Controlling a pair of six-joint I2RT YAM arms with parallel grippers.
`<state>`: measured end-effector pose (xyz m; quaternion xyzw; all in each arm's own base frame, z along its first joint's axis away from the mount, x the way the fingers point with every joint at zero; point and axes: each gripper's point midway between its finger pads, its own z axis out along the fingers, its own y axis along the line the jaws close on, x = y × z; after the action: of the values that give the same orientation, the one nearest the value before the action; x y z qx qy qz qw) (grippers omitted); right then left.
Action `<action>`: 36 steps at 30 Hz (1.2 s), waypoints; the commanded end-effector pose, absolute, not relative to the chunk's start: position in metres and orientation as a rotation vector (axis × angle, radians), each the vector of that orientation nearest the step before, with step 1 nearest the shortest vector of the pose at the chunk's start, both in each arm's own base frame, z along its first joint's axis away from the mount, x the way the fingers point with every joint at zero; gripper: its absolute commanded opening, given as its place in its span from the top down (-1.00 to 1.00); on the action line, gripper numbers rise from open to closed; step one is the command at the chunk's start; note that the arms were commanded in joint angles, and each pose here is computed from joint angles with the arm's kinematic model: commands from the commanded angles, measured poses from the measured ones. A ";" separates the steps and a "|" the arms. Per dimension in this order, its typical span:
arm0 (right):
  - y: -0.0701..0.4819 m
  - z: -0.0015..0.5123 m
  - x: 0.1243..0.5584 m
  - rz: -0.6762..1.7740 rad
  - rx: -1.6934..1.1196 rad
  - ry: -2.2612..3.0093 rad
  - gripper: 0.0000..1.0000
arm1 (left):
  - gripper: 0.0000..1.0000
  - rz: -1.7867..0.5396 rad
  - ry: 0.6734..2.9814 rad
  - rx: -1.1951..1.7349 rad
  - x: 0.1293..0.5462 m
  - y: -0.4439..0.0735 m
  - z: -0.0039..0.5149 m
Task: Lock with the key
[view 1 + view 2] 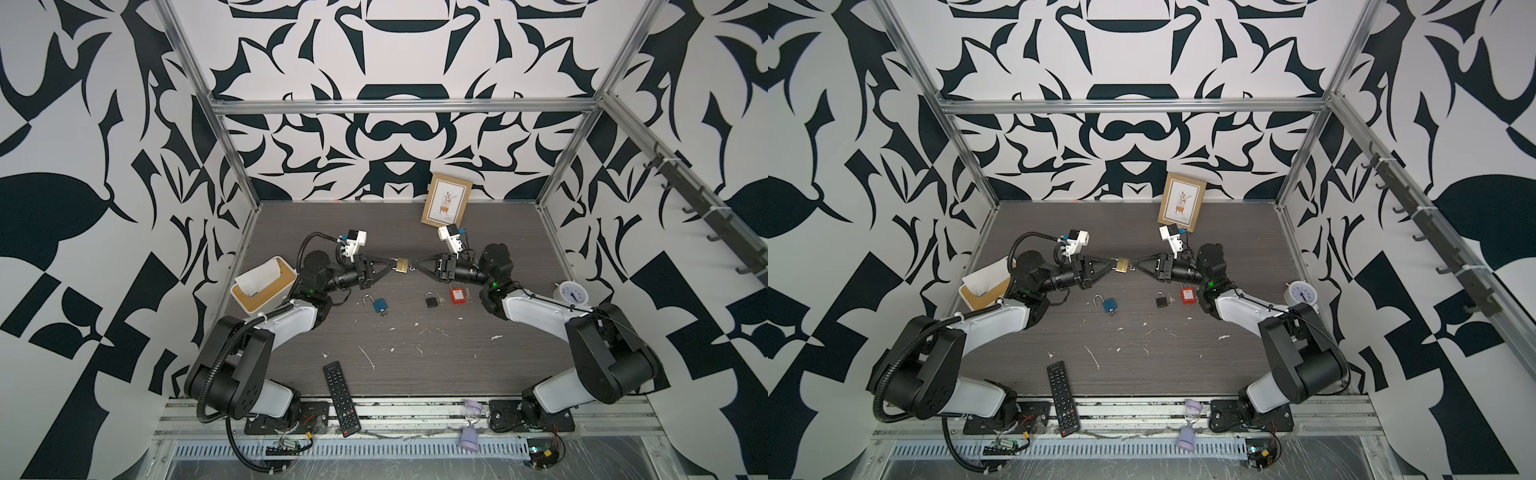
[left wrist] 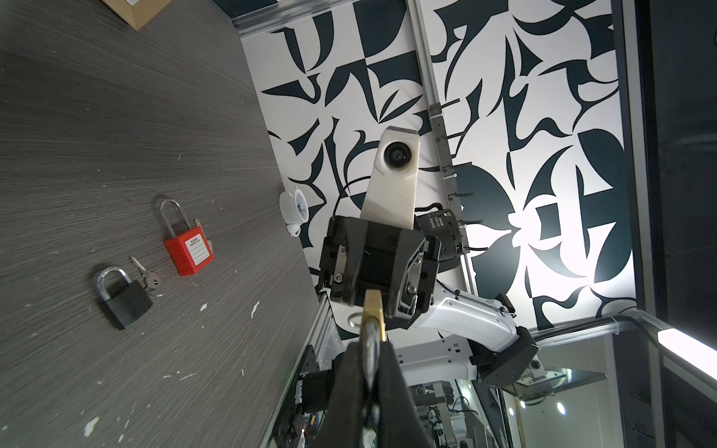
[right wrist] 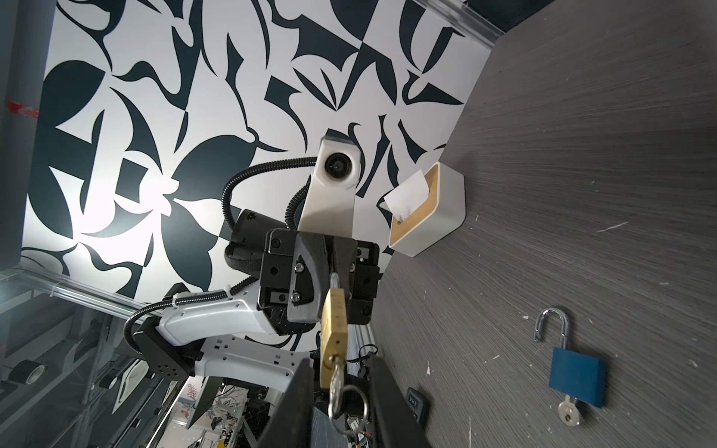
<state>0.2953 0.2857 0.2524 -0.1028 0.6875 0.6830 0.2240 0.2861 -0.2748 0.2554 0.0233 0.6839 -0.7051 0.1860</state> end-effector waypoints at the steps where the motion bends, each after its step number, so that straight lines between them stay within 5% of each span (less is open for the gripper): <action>1: 0.291 0.277 0.293 1.896 -0.366 1.810 0.47 | 1.00 -1.999 1.879 0.117 0.283 -0.276 0.266; 10: 0.297 0.274 0.289 1.914 -0.372 1.823 0.57 | 1.00 -2.002 1.878 0.118 0.283 -0.276 0.265; 21: 0.297 0.270 0.292 1.922 -0.345 1.834 1.00 | 1.00 -2.002 1.878 0.118 0.282 -0.276 0.264; 36: 0.288 0.263 0.292 1.931 -0.309 1.867 1.00 | 1.00 -1.990 1.884 0.104 0.284 -0.274 0.259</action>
<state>0.2951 0.2921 0.2469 -0.0931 0.6862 0.6923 0.2030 0.2859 -0.2752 0.2514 0.0203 0.6857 -0.7045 0.1818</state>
